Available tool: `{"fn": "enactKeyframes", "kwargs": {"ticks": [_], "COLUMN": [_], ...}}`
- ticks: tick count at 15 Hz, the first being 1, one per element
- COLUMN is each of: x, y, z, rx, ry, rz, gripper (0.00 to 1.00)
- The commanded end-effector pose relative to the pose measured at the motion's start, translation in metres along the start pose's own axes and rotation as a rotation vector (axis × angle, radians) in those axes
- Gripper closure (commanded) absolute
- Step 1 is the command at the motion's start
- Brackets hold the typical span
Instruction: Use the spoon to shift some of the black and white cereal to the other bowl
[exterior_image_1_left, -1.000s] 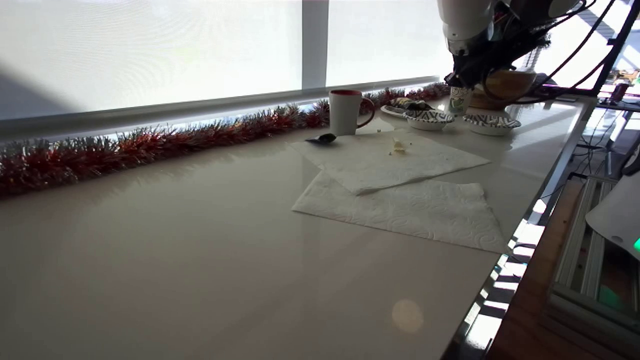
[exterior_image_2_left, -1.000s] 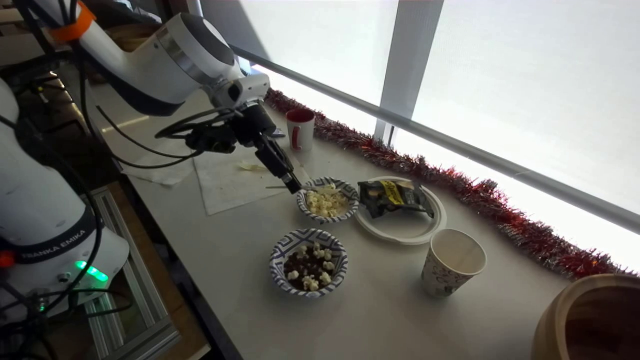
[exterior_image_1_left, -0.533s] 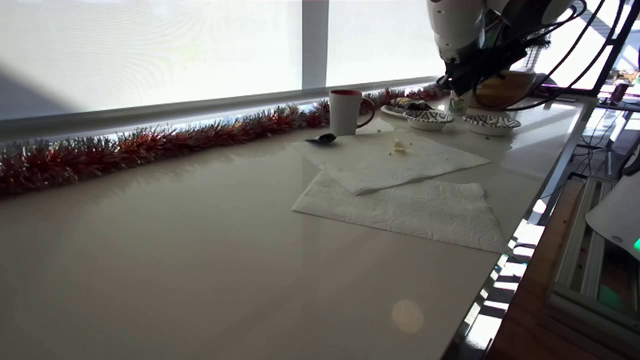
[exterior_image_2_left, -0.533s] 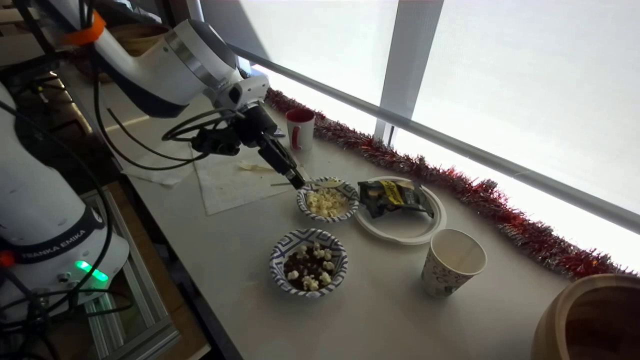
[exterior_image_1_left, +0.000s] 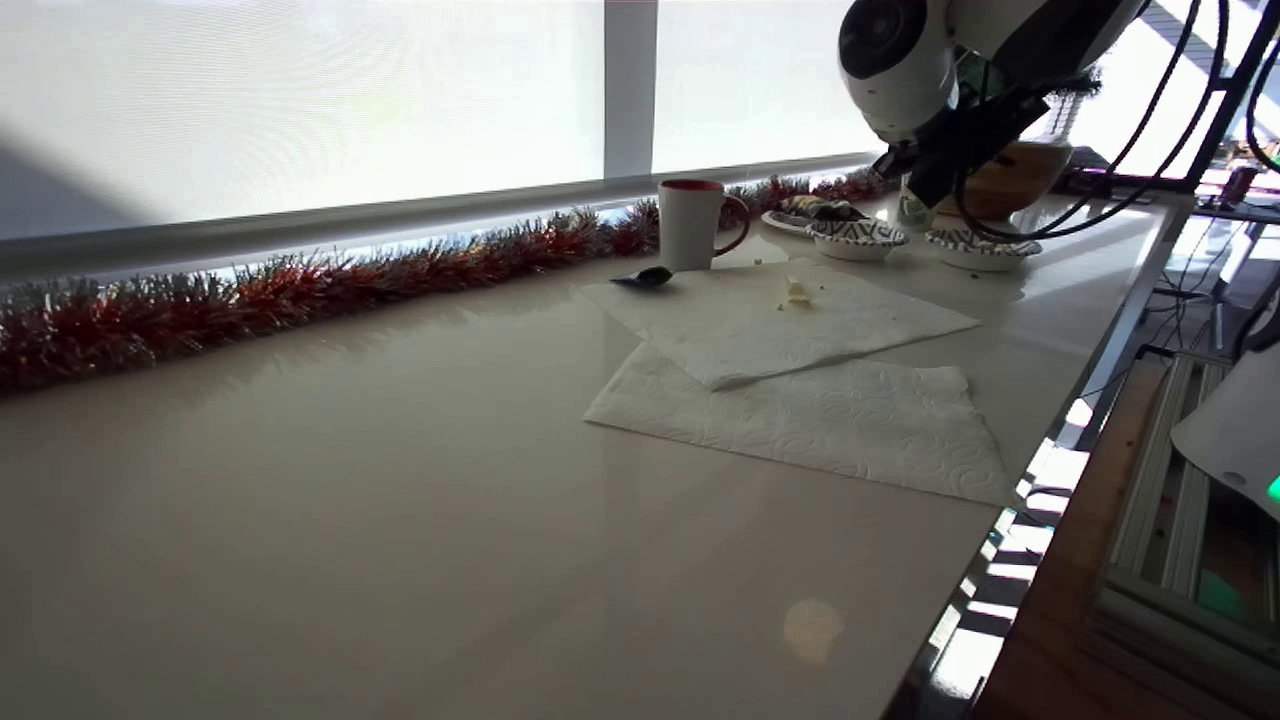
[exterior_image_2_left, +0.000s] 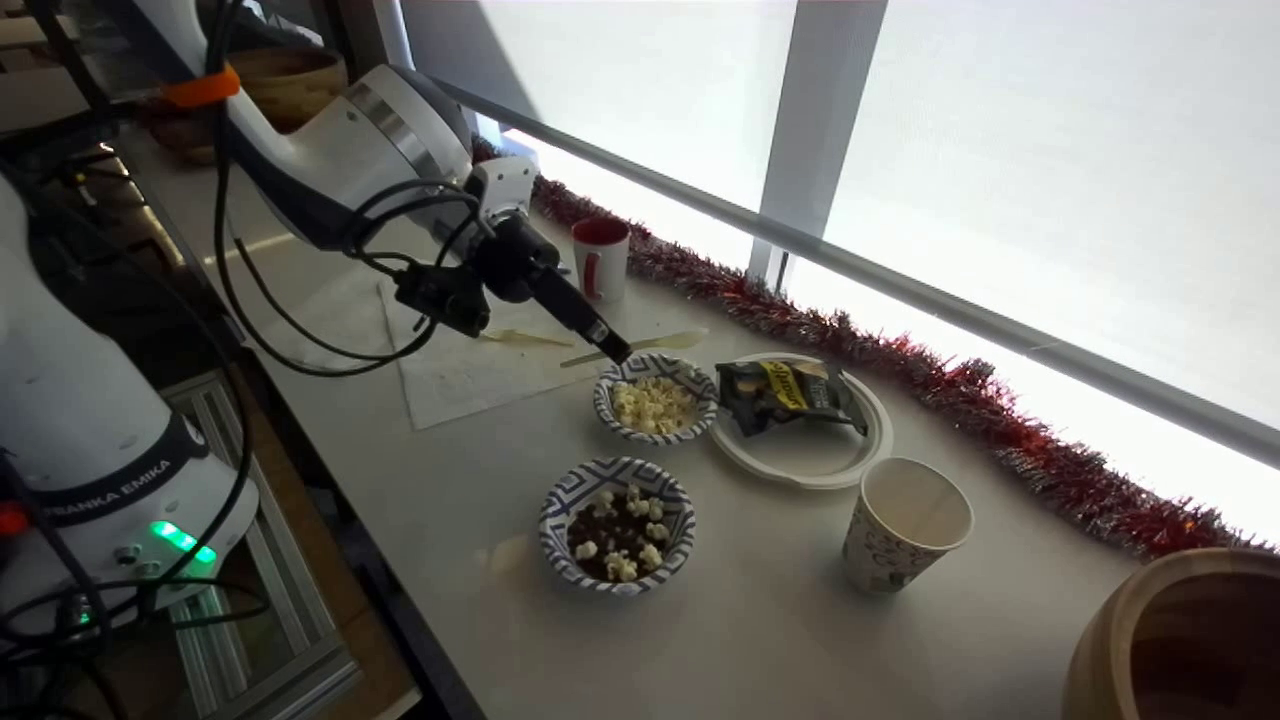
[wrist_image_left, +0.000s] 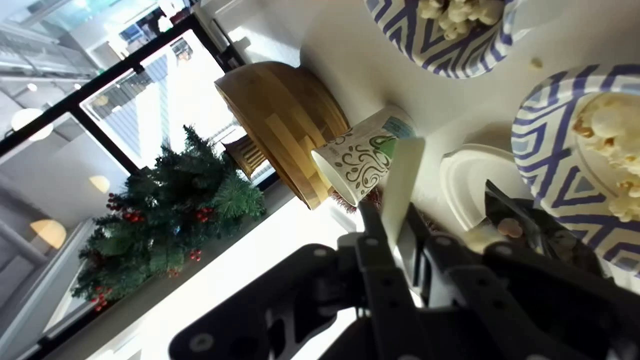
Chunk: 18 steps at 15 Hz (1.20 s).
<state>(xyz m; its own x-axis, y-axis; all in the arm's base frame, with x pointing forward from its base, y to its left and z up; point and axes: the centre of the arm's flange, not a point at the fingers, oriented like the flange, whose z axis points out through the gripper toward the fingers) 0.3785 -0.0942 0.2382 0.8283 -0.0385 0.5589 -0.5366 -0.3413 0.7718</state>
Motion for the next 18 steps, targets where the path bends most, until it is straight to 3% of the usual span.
{"fn": "enactKeyframes", "kwargs": {"ticks": [1, 5, 8, 15, 18], "x": [-0.008, -0.009, 0.0, 0.009, -0.002], "y": [-0.022, -0.02, -0.001, 0.073, 0.111], "z": [0.002, 0.0, -0.001, 0.006, 0.013], "rx": [-0.007, 0.051, 0.142, 0.517, 0.688], "ry": [0.086, 0.038, -0.015, -0.162, -0.209], "rz": [-0.12, -0.111, -0.067, 0.027, 0.006], "gripper": [0.97, 0.97, 0.97, 0.97, 0.97]}}
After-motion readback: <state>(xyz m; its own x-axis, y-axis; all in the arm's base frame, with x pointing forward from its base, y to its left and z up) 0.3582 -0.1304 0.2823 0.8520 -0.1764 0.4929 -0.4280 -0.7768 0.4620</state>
